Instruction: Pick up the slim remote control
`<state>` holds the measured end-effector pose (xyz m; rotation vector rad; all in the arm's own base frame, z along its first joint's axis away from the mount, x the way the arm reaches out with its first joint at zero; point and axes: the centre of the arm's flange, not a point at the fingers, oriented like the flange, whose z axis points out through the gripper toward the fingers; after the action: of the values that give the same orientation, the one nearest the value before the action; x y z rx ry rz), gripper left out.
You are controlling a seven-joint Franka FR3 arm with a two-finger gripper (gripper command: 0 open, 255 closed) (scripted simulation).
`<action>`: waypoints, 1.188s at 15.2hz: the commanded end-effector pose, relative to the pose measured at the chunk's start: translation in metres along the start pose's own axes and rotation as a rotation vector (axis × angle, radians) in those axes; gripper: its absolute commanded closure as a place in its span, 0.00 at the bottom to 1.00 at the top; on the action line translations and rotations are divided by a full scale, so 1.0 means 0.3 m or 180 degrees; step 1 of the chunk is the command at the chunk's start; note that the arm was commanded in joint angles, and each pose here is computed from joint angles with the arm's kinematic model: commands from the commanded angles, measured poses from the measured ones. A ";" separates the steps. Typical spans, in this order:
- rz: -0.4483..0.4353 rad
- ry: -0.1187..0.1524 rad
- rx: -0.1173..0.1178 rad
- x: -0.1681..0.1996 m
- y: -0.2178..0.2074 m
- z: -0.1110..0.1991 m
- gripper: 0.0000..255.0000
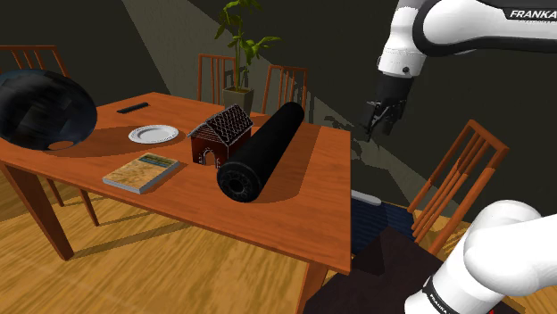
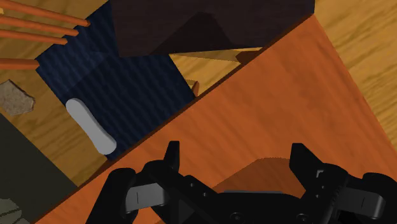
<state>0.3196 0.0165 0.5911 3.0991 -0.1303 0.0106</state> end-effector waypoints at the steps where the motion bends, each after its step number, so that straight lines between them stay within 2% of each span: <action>1: 0.0000 0.0000 0.0000 0.000 0.000 0.000 0.00; 18: -0.0465 0.0002 0.0042 0.128 0.502 0.545 0.00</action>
<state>0.3447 -0.1336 0.4445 3.1140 0.0812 0.0059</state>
